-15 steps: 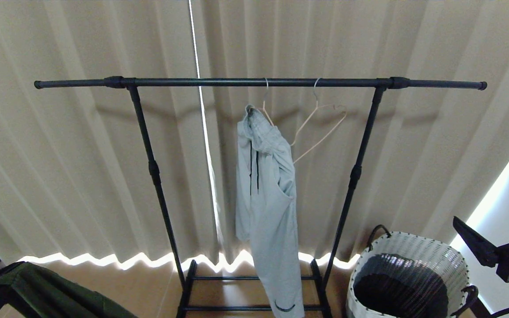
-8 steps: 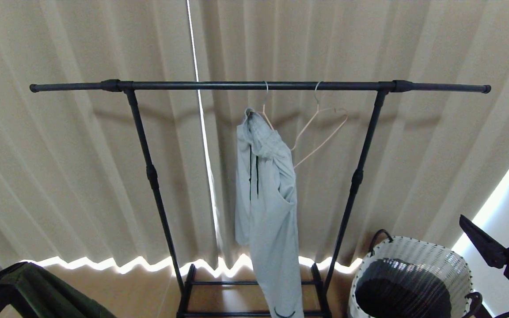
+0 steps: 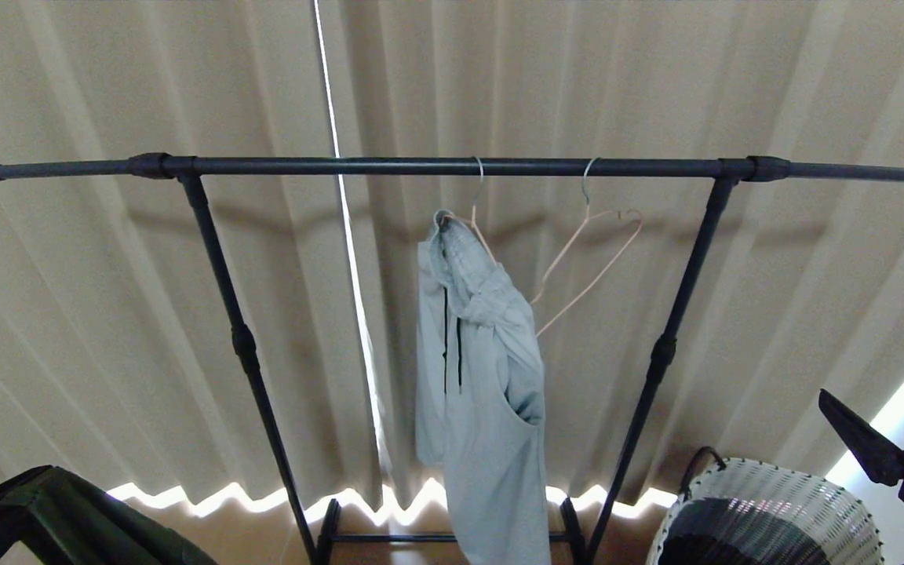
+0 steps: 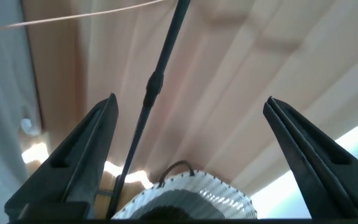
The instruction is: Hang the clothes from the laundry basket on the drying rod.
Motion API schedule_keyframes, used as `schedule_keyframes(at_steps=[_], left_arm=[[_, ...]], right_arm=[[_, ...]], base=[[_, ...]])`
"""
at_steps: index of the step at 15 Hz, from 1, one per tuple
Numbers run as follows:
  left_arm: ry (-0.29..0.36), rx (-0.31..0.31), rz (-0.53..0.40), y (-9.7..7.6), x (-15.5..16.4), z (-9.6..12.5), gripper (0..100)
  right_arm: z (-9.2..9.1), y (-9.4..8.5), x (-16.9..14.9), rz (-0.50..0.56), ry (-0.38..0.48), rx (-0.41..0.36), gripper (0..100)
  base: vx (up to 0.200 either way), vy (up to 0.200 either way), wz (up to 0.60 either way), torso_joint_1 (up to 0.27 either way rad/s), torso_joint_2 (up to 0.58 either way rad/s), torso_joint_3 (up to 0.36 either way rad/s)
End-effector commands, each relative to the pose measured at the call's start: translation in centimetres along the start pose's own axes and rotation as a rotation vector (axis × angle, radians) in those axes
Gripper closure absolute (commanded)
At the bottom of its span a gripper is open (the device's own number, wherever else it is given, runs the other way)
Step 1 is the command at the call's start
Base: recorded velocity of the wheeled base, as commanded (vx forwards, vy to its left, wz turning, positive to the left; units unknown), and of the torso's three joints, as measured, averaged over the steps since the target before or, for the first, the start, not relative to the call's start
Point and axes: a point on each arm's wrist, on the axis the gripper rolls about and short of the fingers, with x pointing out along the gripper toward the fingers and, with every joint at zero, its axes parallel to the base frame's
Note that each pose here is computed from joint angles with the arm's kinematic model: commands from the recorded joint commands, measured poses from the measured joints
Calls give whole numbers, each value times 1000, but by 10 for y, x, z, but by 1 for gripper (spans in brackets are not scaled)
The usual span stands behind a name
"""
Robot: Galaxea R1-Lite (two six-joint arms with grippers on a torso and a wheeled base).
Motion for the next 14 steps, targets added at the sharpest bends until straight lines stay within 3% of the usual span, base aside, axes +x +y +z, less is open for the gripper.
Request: schedule_keyframes(at_steps=[1,5,14], left_arm=[[4,-1,-2,0,0,-1,100],[4,-1,-2,0,0,-1,100],[4,-1,-2,0,0,-1,100]], right_arm=[[-9,4,-8,29,16,-7,0],[-18,8,-11,81,38,-45,0],[-14,6,-8,70,32,-45,0]], base=[[200,0,0,2,2,7],[0,0,0,0,0,0],[0,0,0,25,-65,-39]])
